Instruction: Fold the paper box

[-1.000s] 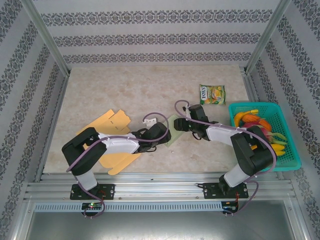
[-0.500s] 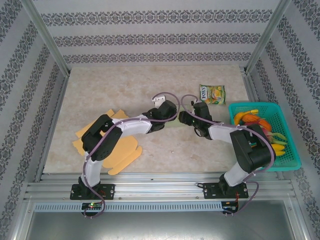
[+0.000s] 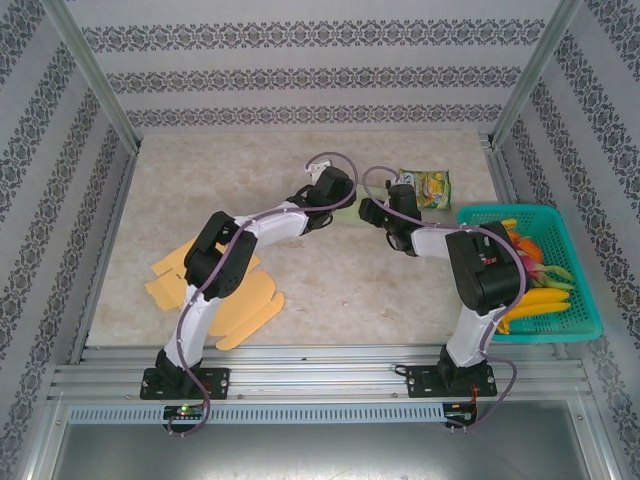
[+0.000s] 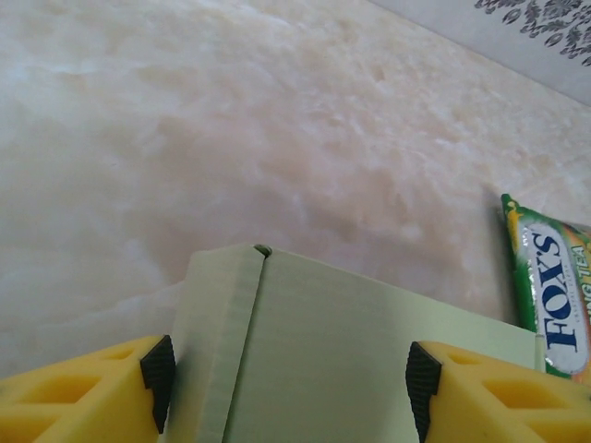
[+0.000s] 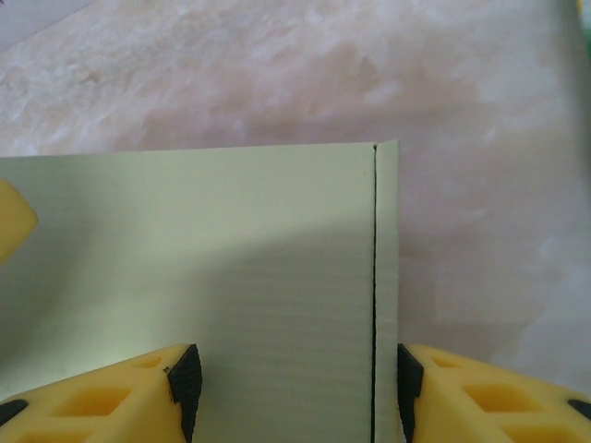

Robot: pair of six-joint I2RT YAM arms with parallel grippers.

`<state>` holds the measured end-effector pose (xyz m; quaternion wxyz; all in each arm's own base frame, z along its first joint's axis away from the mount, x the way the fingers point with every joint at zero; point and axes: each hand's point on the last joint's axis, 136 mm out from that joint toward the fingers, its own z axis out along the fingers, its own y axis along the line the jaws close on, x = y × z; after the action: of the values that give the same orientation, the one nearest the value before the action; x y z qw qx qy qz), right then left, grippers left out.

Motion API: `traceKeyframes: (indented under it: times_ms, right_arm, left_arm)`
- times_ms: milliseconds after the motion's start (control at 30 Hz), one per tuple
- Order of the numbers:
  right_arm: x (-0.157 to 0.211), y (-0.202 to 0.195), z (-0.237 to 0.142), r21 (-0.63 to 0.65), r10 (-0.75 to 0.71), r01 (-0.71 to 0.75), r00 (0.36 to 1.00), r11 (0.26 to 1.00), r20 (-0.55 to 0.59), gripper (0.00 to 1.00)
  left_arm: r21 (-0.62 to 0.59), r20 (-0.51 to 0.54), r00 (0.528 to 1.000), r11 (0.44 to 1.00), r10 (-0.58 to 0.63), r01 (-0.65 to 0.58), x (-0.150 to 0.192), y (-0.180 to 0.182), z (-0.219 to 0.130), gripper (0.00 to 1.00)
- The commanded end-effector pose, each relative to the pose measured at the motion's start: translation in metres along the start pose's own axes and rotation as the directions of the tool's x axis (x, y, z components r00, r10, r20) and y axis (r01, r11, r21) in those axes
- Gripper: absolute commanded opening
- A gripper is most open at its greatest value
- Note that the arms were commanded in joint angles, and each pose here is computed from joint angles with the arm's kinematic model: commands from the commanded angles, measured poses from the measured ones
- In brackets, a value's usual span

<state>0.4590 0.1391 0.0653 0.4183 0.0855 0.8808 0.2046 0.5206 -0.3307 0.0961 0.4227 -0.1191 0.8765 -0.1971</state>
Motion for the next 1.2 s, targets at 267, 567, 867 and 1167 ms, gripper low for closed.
traceKeyframes:
  times_ms: [267, 567, 867, 1167]
  right_arm:
    - [-0.025, -0.004, 0.016, -0.098, 0.076, -0.075, 0.997, 0.992, 0.0, 0.63]
    - [-0.031, -0.015, 0.001, -0.064, 0.087, -0.085, 0.996, 0.994, 0.019, 0.7]
    - [-0.039, -0.016, -0.044, -0.05, 0.097, -0.095, 0.994, 0.994, 0.053, 0.74]
    - [-0.024, 0.002, -0.113, -0.054, 0.045, -0.04, 0.995, 0.998, 0.09, 0.73]
  left_arm:
    - [0.017, -0.05, 0.998, 0.999, -0.03, 0.031, 0.009, 0.009, 0.026, 0.75]
    - [-0.026, -0.022, 0.999, 0.999, -0.026, 0.026, -0.012, 0.018, 0.009, 0.86]
    - [-0.063, 0.008, 1.0, 0.998, 0.001, -0.001, -0.031, 0.029, -0.033, 0.92]
    - [-0.109, 0.041, 0.999, 0.994, 0.019, -0.014, -0.037, 0.062, -0.111, 0.93]
